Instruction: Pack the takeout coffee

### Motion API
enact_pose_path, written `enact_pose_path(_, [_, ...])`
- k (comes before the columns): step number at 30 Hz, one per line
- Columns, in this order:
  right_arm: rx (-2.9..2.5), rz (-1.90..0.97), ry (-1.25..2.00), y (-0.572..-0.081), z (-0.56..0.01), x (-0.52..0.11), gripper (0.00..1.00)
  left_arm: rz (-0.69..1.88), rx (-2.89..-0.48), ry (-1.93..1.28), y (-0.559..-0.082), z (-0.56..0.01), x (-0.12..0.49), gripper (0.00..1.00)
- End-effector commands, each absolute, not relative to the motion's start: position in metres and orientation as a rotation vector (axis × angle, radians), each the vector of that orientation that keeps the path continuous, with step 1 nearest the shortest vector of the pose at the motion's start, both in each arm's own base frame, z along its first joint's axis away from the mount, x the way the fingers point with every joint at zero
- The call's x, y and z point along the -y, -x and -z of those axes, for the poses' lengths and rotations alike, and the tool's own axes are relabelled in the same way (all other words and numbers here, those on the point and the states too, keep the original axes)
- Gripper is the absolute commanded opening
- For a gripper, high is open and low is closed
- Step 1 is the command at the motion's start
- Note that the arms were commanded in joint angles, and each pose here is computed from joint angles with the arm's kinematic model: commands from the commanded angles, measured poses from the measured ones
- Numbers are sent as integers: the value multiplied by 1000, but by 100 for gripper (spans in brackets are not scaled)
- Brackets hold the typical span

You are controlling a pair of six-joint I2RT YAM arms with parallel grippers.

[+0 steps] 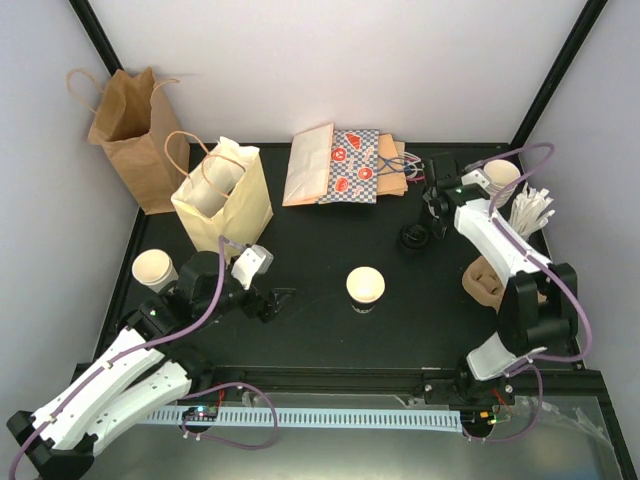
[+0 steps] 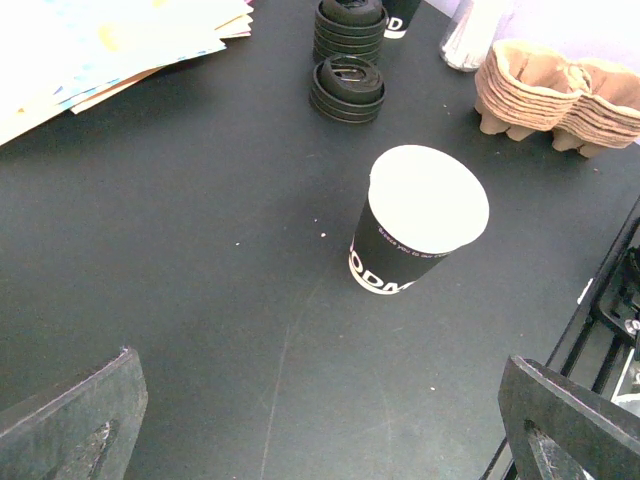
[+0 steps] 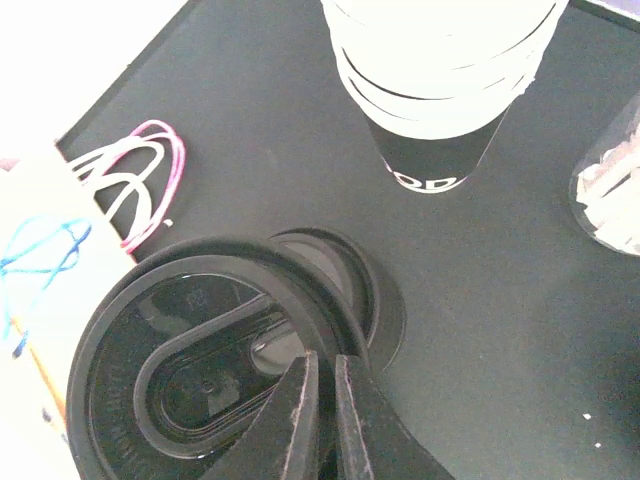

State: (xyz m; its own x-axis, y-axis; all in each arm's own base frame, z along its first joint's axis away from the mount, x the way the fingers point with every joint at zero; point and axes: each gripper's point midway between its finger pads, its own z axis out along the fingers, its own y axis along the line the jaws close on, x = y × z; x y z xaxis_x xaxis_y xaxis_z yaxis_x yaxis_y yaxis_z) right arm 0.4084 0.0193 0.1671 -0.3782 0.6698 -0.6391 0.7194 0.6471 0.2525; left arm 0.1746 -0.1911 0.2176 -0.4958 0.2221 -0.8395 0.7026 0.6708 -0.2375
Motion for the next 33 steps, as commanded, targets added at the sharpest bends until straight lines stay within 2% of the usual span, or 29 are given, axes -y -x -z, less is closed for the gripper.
enact_pose_path(1, [-2135,107,-936,-390,-198,-28,8,750,-2005,-738,-174,-226,196,99])
enact_pose_path(6, [-2180,32,-792,-361,-206,-50,8,749,-2013,-743,-174,-224,197,99])
enact_pose_path(8, [-2204,-16,-733,-349,-205,-60,4,750,-2018,-745,-175,-223,198,99])
enact_pose_path(14, [-2322,-130,-480,-309,-193,-101,4,732,-2042,-725,-180,-223,198,99])
enact_pose_path(18, [-2355,-144,-395,-290,-191,-105,4,719,-2062,-695,-184,-228,197,99])
enact_pose_path(20, [-2363,-151,-350,-286,-189,-106,10,710,-2070,-681,-185,-230,195,99])
enact_pose_path(27, [-2469,-270,-45,-283,-172,-142,57,712,-2094,-623,-192,-231,196,99])
enact_pose_path(33, [-2562,-308,-33,-290,-142,-157,61,767,-2207,-528,-201,-212,206,99])
